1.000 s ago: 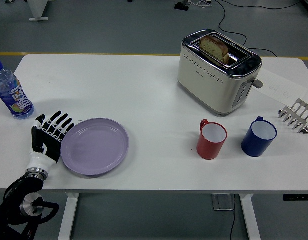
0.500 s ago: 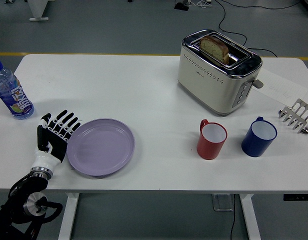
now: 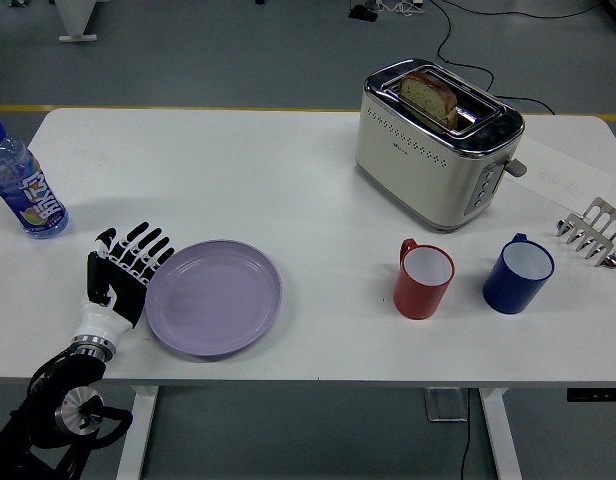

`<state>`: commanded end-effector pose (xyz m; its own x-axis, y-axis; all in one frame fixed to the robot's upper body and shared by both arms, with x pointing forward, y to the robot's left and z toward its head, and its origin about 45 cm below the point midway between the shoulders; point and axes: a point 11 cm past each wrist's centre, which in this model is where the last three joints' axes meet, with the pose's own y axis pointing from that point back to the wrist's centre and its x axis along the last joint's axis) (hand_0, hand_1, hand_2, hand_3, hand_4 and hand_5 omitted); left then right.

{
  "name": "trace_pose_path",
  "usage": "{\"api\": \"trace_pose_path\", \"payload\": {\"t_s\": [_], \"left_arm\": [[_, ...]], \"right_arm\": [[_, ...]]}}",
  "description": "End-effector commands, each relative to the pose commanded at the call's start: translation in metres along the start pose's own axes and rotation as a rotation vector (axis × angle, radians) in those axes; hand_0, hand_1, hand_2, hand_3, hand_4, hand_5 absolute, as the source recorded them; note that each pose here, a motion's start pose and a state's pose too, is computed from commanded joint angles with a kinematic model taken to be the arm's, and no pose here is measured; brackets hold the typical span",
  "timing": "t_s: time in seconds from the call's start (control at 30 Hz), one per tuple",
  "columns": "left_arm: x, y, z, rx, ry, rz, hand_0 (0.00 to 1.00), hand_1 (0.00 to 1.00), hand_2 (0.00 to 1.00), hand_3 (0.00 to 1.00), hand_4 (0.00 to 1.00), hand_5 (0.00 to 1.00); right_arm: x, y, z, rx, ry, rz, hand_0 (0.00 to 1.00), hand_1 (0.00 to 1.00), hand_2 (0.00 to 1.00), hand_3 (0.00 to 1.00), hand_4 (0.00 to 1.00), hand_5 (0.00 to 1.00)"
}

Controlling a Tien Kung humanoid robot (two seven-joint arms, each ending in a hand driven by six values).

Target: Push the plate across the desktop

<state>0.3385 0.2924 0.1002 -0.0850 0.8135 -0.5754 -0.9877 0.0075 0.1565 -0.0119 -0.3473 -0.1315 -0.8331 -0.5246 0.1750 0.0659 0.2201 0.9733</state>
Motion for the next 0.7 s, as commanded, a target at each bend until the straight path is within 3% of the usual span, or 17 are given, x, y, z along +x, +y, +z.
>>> {"api": "trace_pose_path", "payload": {"t_s": [0.7], "left_arm": [[-0.018,0.003,-0.015,0.044,-0.013,-0.055,0.721,0.707,0.654,0.621,0.525,0.998]], "right_arm": [[0.003,0.0,0.002,-0.007,0.007,0.009,0.594,0.525,0.613,0.624,0.372,0.567]]}}
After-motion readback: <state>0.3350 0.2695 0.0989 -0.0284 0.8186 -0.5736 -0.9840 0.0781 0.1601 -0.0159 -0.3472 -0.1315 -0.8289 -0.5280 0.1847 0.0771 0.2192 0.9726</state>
